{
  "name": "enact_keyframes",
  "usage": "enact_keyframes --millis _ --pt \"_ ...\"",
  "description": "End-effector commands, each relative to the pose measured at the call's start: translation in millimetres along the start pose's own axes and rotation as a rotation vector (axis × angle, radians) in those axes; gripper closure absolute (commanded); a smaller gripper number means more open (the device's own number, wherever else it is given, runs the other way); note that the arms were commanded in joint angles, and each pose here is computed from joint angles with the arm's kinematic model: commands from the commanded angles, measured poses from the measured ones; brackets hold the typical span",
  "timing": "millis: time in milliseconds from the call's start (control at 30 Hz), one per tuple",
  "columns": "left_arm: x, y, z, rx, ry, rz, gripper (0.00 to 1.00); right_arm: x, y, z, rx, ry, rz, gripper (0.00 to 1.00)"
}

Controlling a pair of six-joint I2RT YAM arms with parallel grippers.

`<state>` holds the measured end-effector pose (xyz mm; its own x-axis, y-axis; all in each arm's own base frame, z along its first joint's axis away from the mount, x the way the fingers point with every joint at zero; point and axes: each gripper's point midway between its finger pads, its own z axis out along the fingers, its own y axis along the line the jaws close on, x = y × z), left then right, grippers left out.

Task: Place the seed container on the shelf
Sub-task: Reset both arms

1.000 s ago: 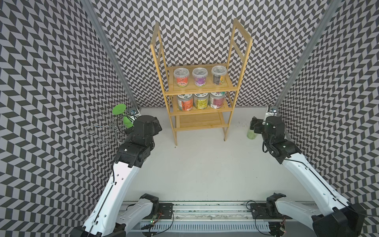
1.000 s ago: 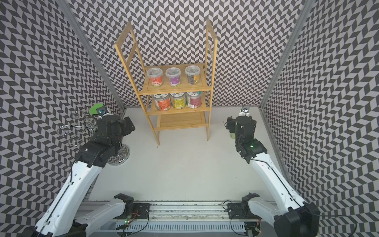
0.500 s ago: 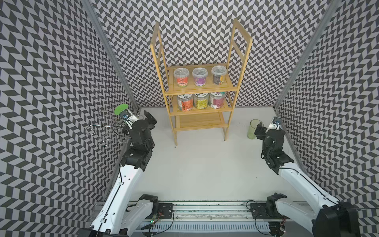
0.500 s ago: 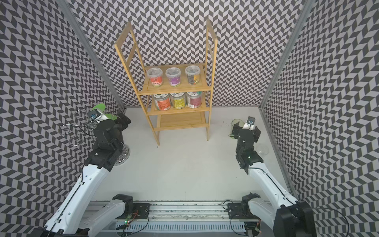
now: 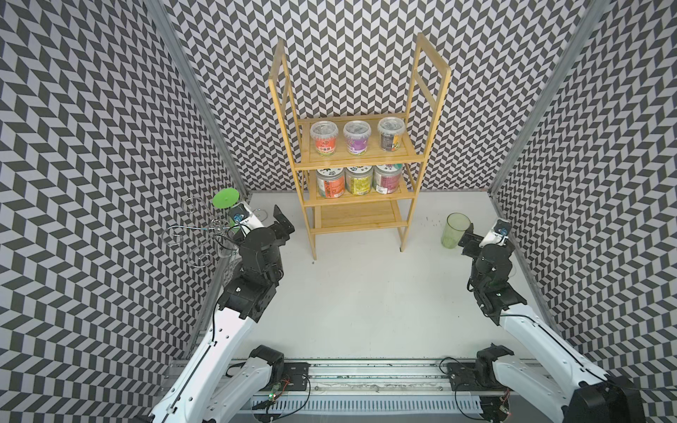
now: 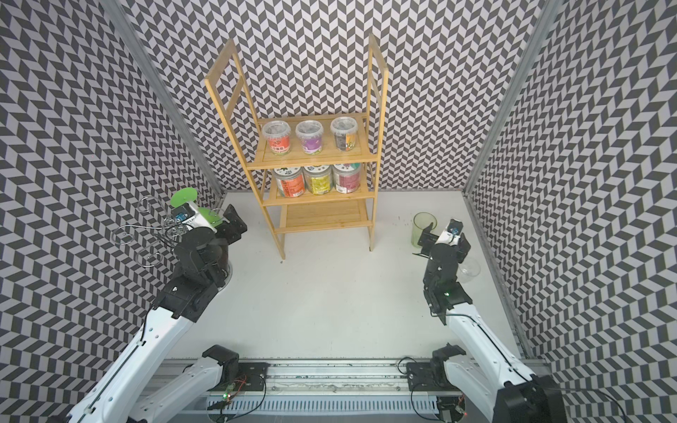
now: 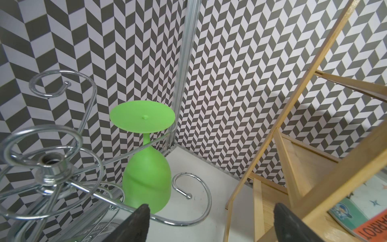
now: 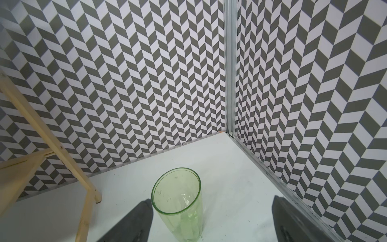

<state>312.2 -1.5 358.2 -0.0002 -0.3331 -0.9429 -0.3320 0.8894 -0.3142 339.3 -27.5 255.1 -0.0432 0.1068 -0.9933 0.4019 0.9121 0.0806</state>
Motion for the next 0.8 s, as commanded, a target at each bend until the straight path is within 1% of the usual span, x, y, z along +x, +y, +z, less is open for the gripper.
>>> enact_keyframes --millis 0,67,167,367,533,767 --pt "65.8 29.4 -1.7 -0.100 0.205 0.108 0.07 -9.3 -3.2 -2.1 0.007 -0.038 0.042 0.08" --pt "60.0 33.3 -4.3 -0.116 0.187 0.110 0.07 -9.0 -1.9 -1.9 0.000 -0.033 0.041 0.08" --pt "43.3 36.3 -7.6 -0.140 0.147 0.117 0.06 -9.5 0.5 -1.5 -0.010 -0.031 0.039 0.08" --pt "6.5 30.0 -7.5 -0.159 0.065 0.148 0.05 -15.9 6.0 1.4 -0.025 -0.037 0.043 0.08" --pt "-5.3 26.5 -4.8 -0.176 0.047 0.178 0.04 -21.0 8.2 2.3 -0.032 -0.045 0.044 0.08" --pt "-30.0 26.8 -7.0 -0.209 -0.015 0.211 0.03 -26.6 8.2 2.0 -0.031 -0.060 0.046 0.08"
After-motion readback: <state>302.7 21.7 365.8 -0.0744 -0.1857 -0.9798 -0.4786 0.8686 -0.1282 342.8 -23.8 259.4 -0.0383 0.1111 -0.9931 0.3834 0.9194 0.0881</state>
